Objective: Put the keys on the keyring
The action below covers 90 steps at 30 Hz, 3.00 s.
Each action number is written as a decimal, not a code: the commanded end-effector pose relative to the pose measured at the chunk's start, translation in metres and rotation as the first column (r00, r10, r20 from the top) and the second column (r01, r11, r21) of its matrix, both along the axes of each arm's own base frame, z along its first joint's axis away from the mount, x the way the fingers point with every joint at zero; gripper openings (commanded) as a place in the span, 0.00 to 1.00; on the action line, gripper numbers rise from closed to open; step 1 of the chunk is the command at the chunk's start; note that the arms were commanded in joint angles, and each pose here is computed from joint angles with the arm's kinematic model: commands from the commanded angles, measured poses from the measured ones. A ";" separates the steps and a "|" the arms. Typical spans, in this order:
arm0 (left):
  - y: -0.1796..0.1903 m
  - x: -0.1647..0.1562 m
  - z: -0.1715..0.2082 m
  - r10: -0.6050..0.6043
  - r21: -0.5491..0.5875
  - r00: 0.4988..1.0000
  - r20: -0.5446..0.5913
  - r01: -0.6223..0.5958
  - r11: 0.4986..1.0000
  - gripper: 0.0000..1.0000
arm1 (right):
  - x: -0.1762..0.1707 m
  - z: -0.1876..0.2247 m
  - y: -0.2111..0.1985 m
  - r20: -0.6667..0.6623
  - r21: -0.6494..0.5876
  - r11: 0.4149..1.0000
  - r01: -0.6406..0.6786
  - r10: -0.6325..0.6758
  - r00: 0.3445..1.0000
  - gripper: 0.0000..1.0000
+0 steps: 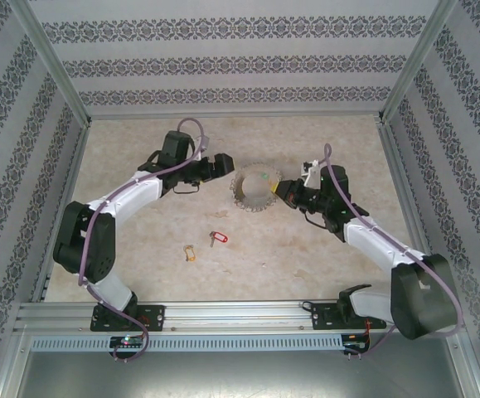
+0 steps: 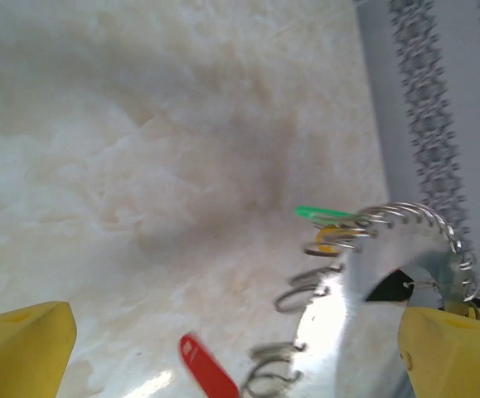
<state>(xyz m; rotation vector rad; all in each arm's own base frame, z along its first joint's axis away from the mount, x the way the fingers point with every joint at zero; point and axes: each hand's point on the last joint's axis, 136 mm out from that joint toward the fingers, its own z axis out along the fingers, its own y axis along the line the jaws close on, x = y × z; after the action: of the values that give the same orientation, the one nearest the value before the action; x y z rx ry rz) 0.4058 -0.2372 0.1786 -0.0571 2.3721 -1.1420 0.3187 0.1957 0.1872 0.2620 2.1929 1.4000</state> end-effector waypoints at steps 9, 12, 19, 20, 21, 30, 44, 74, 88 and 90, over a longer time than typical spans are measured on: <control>-0.026 -0.017 0.085 -0.195 -0.221 0.969 0.155 0.226 0.949 0.89 | -0.001 0.076 0.016 0.184 0.075 0.981 -0.182 0.165 0.969 0.05; -0.029 -0.020 0.091 -0.213 -0.250 0.963 0.163 0.249 0.936 0.75 | 0.000 0.084 0.019 0.198 0.088 0.976 -0.201 0.181 0.963 0.05; -0.033 -0.023 0.116 -0.219 -0.313 0.950 0.221 0.281 0.907 0.49 | 0.006 0.096 0.022 0.222 0.103 0.973 -0.209 0.182 0.958 0.05; -0.034 -0.024 0.120 -0.224 -0.322 0.948 0.227 0.290 0.901 0.46 | 0.006 0.097 0.022 0.226 0.104 0.972 -0.209 0.181 0.957 0.06; -0.035 -0.025 0.123 -0.226 -0.330 0.945 0.234 0.296 0.896 0.41 | 0.007 0.099 0.023 0.230 0.107 0.972 -0.209 0.180 0.956 0.06; -0.030 -0.034 0.158 -0.217 -0.306 0.917 0.335 0.324 0.895 0.05 | 0.004 0.107 0.024 0.269 0.093 0.972 -0.216 0.185 0.945 0.13; 0.001 -0.075 0.242 -0.155 -0.053 0.665 0.731 0.281 0.958 0.00 | -0.005 0.130 -0.049 0.463 -0.110 0.977 0.182 -0.111 0.880 0.64; -0.017 -0.124 0.261 -0.414 0.258 0.274 0.868 0.464 0.847 0.00 | -0.077 0.130 0.012 0.864 -0.492 0.794 0.356 0.494 0.092 0.22; -0.035 -0.097 0.231 -0.524 0.346 0.224 0.822 0.534 0.771 0.00 | -0.057 0.101 -0.006 0.837 -0.540 0.736 0.408 0.518 0.175 0.23; -0.035 -0.093 0.228 -0.524 0.349 0.233 0.819 0.524 0.777 0.00 | -0.054 0.099 -0.009 0.838 -0.542 0.736 0.406 0.513 0.187 0.23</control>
<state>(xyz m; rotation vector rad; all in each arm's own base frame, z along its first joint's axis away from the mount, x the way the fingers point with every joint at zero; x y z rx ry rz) 0.3215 -0.2697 0.3890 1.1335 1.4363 -1.0451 0.2609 0.1905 0.2863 -0.8777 1.2910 0.3023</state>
